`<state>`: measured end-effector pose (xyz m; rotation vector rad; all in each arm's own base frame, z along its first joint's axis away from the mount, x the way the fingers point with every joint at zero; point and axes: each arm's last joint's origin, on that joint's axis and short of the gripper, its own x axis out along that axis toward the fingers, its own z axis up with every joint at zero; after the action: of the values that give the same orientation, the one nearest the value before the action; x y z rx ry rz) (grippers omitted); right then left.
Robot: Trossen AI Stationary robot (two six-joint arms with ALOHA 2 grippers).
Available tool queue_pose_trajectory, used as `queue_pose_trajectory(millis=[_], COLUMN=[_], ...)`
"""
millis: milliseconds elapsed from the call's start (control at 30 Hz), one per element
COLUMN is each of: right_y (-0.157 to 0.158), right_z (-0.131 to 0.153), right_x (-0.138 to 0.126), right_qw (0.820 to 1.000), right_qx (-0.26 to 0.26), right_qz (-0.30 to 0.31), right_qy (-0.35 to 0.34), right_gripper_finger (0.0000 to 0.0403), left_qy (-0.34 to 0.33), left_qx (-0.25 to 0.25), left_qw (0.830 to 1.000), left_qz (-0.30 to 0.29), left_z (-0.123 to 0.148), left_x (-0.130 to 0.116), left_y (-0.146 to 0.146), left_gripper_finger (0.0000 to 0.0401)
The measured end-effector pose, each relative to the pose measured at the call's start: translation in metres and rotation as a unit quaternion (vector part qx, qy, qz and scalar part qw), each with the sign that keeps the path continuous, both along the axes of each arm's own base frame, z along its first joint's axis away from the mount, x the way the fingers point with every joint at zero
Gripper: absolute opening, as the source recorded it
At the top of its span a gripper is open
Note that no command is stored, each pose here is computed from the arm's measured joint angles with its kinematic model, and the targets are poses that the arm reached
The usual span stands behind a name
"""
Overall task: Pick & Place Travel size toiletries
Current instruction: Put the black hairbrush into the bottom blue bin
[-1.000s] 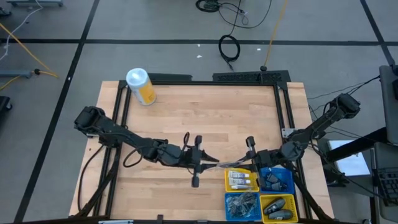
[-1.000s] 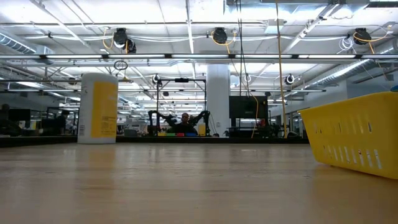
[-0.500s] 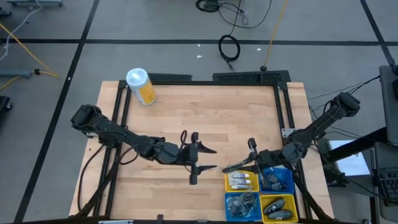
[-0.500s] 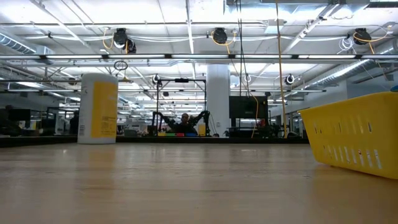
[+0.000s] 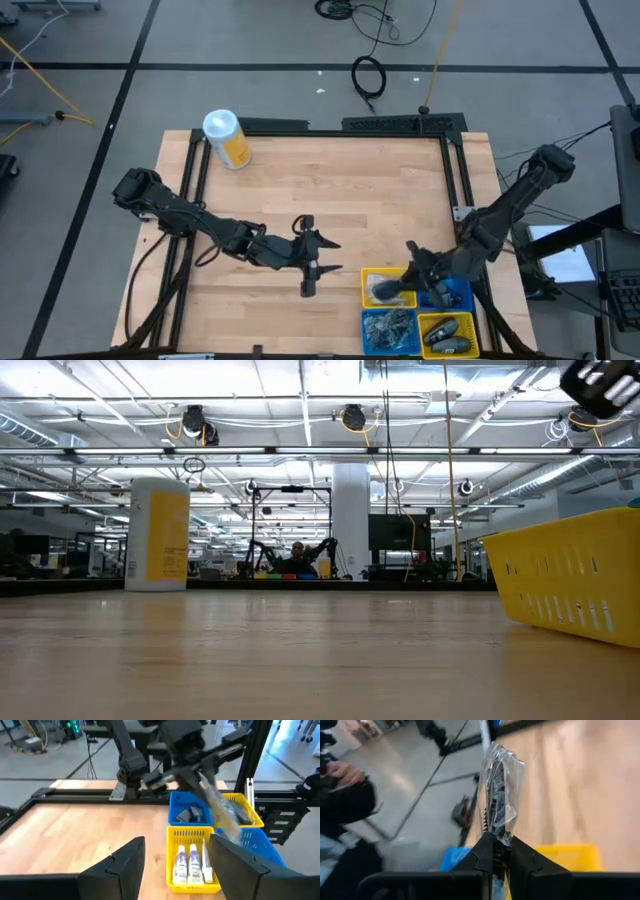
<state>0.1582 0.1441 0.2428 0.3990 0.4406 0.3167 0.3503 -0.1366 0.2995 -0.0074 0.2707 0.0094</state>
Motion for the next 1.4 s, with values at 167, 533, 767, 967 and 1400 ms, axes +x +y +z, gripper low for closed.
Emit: queue_pose_trajectory(millis=[167,533,767,967,1400], right_y=[0.015,0.038,0.055,0.067,0.072], right_z=[-0.011,-0.031,-0.033,-0.023,-0.035], right_x=[-0.002,-0.011,-0.001,0.007,0.030], right_qw=[0.997,0.978,0.966,0.953,0.933], right_qx=[0.044,0.111,0.092,0.008,-0.019], right_qz=[0.039,0.070,0.092,0.097,0.114], right_qy=[0.056,0.162,0.222,0.288,0.340], right_gripper_finger=[0.0017,0.0017,0.0017,0.0017,0.0017], left_qy=[0.014,0.017,0.016,0.016,0.016], left_qx=[-0.012,-0.015,-0.015,-0.015,-0.015], left_qw=[1.000,1.000,1.000,1.000,1.000], left_qz=[0.005,0.006,0.007,0.007,0.007], left_z=[-0.003,-0.003,-0.003,-0.003,-0.003], left_x=[-0.001,-0.001,-0.001,-0.001,-0.001], left_y=[0.000,0.000,0.001,0.001,0.001], left_gripper_finger=[0.0207,0.0203,0.0203,0.0198,0.0200])
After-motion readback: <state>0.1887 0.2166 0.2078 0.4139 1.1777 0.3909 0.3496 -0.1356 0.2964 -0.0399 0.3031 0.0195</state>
